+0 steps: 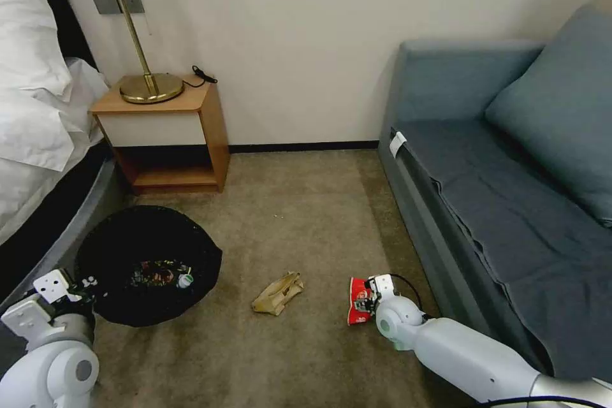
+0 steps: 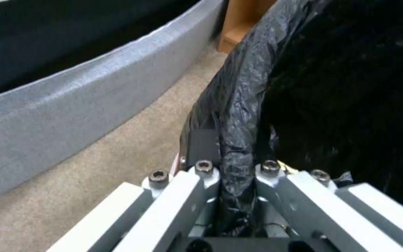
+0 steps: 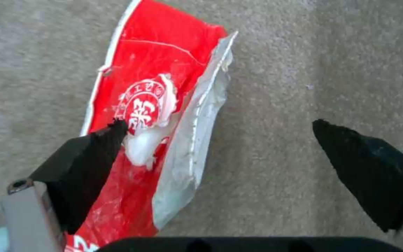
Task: Pick up the trash bin, then pick up the garbage on the floor and place it into the trash bin.
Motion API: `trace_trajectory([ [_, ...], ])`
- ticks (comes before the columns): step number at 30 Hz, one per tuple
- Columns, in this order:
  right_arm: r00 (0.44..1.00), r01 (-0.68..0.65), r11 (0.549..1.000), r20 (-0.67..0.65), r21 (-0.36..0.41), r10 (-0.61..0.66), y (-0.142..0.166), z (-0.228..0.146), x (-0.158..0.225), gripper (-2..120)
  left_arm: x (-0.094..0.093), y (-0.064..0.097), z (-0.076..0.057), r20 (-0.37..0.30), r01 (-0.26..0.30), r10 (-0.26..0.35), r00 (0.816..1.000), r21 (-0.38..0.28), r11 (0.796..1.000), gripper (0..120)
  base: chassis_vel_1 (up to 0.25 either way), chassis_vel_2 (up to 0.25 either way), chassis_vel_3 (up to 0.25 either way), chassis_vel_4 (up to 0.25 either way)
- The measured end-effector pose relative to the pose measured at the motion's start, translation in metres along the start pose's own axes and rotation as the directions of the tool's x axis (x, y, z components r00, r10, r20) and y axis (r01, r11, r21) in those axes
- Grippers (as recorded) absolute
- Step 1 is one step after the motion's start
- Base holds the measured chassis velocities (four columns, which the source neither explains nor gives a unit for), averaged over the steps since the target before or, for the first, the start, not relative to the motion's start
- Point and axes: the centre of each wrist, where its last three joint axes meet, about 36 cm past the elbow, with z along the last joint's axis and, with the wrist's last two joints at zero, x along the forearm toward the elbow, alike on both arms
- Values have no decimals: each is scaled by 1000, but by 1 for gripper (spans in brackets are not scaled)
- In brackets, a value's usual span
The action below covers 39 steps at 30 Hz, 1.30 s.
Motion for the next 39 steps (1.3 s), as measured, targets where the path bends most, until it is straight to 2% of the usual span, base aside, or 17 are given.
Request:
trace_trajectory([
  [11, 1000, -4, 1000, 8, -6, 4, 1, 5, -6, 98, -1, -1, 2, -1, 5, -5, 1000, -5, 1000, 3, 0, 0, 0, 0],
  [13, 1000, 2, 1000, 12, -7, -2, 2, 6, -5, 89, -2, -1, 2, -1, 4, -4, 1000, -5, 1000, 3, 0, 0, 0, 0],
  [15, 1000, 5, 1000, 14, -7, -5, 3, 6, -4, 86, -2, -1, 2, -1, 5, -5, 1000, -5, 1000, 3, 0, 0, 0, 0],
  [19, 1000, 17, 1000, 24, -6, -17, 4, 7, -1, 67, -2, -1, 2, 0, 9, -9, 1000, -7, 1000, 3, 0, 0, 0, 0],
  [22, 1000, 17, 1000, 24, -6, -17, 4, 7, -1, 67, -2, -1, 2, 0, 9, -9, 1000, -7, 1000, 3, 0, 0, 0, 0],
  [23, 999, 22, 1000, 30, -5, -22, 5, 7, 1, 56, -3, 0, 2, 1, 11, -11, 1000, -8, 1000, 3, 0, 0, 0, 0],
  [24, 999, 25, 1000, 34, -6, -25, 5, 6, 2, 50, -3, 0, 2, 2, 11, -11, 1000, -8, 1000, 3, 0, 0, 0, 0],
  [26, 999, 28, 1000, 37, -6, -28, 6, 6, 3, 46, -3, 0, 2, 2, 11, -11, 1000, -8, 1000, 3, 0, 0, 0, 0],
  [29, 998, 38, 999, 46, -6, -38, 7, 5, 7, 31, -3, 0, 2, 3, 11, -11, 1000, -7, 1000, 3, 0, 0, 0, 0],
  [31, 998, 40, 999, 48, -6, -40, 7, 5, 7, 28, -3, 0, 2, 3, 11, -11, 1000, -7, 1000, 3, 0, 0, 0, 0],
  [35, 997, 52, 999, 61, -9, -52, 9, 4, 12, 10, -3, 0, 2, 3, 12, -12, 1000, -7, 1000, 3, 0, 0, 0, 0],
  [39, 995, 71, 997, 77, -17, -69, 10, 1, 19, 0, -3, -1, 3, 1, 11, -11, 1000, -6, 1000, 3, 0, 0, 0, 0],
])
